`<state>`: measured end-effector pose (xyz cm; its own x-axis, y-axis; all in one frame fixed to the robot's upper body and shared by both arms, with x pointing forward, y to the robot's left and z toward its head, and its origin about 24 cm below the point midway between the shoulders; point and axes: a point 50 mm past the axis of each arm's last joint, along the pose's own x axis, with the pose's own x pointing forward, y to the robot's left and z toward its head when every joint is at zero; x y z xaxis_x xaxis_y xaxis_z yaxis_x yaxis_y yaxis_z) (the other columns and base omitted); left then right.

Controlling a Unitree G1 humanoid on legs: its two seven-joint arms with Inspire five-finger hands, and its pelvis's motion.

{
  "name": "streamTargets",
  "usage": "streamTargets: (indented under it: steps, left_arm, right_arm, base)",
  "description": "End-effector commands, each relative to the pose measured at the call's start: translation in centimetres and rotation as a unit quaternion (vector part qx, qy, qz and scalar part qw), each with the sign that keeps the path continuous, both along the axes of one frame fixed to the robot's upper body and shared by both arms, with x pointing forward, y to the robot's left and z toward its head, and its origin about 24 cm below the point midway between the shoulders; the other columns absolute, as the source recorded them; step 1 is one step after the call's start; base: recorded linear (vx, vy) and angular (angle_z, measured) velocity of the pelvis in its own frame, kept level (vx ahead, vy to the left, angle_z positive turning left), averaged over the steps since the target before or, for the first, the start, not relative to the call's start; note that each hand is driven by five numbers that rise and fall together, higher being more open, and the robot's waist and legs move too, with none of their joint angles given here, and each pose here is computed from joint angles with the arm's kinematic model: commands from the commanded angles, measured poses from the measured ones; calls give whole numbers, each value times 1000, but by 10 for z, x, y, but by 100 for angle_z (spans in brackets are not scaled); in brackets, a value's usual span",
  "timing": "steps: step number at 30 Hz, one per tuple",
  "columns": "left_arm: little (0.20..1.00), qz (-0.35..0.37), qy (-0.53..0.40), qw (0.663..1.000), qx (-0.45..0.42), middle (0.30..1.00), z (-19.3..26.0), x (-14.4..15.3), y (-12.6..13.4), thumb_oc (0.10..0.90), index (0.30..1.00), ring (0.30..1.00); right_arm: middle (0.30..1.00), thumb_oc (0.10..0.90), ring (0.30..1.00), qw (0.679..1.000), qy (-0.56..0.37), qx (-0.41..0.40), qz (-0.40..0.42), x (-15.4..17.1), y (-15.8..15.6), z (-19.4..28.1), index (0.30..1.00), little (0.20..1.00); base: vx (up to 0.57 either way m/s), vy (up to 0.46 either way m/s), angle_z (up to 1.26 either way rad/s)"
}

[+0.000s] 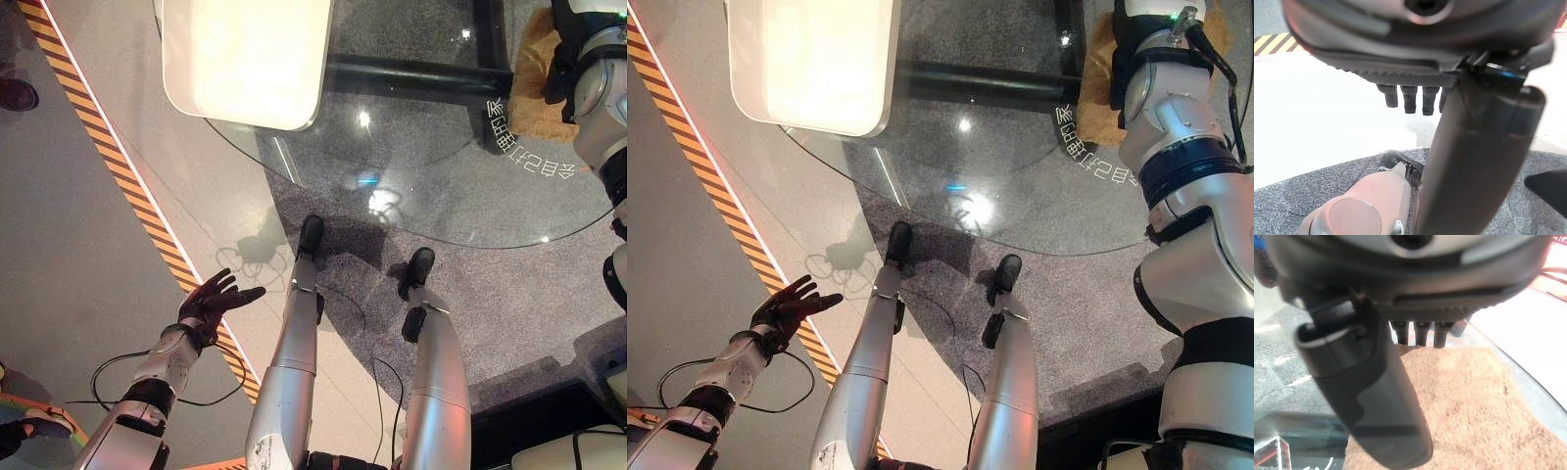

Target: Wipe the table with a cloth and put it in the basket.

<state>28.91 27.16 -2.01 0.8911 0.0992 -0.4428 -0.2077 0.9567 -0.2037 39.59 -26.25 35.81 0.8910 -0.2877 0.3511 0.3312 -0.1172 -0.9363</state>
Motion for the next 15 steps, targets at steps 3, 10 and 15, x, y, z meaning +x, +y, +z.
streamTargets:
  steps: [3,10,15]
  left_arm:
    - [900,20,26,999,19,900,-10,-20,21,800,900,900]
    - [900,20,25,999,20,900,-9,-19,22,800,900,900]
    - [900,20,25,999,19,900,-9,-19,22,800,900,900]
  right_arm:
    - [300,100,300,997,-58,-32,-34,-17,-14,35,300,200]
    - [300,100,300,997,-62,-32,-33,-17,-14,38,300,200]
    - [300,100,300,997,-63,-31,-33,-17,-14,37,300,200]
  base:
    - [0,0,0]
    - [0,0,0]
    - [0,0,0]
